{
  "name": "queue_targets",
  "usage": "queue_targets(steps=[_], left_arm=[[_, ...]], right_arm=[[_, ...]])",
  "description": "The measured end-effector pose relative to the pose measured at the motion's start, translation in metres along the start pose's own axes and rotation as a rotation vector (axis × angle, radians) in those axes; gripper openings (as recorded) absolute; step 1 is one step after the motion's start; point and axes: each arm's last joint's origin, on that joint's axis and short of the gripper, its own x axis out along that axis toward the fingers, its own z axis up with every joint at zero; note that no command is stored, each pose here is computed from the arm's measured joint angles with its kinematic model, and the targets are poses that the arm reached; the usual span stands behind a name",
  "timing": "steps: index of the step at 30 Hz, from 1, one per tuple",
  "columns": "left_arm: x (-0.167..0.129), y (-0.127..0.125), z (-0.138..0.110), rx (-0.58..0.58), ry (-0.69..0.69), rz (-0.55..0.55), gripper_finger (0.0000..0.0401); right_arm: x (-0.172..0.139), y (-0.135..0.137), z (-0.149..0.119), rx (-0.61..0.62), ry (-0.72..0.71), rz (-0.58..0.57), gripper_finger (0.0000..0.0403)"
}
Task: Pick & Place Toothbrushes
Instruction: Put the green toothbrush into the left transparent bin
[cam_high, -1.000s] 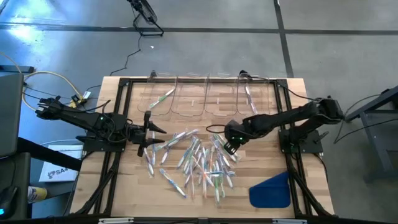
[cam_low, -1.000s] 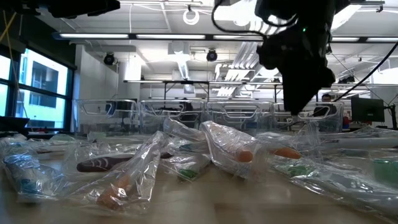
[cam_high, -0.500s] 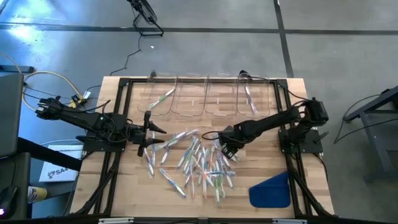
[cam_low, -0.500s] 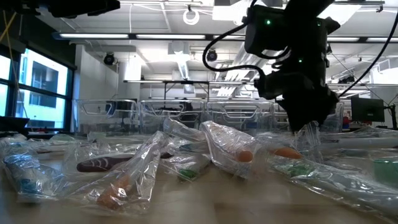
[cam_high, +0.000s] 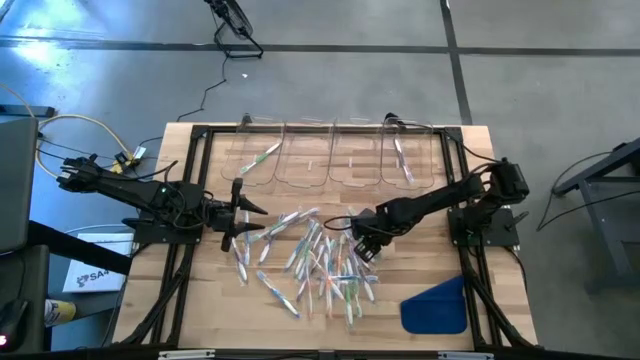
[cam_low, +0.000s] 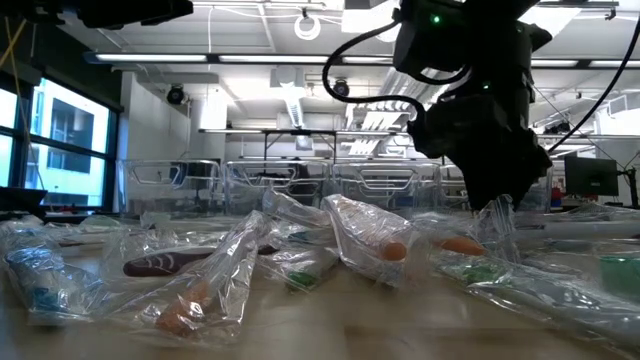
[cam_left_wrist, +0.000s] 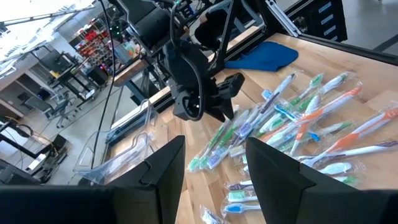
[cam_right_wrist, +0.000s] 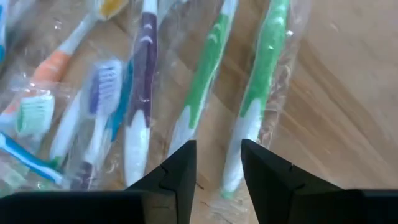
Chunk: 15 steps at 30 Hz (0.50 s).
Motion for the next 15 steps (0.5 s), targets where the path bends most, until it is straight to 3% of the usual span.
queue_targets(steps=[15], left_arm=[[0.0001, 0.0, 0.0, 0.0, 0.0, 0.0, 0.0166]], right_arm=[[0.0063, -0.0027, 0.0015, 0.006, -0.038, -0.067, 0.0106]])
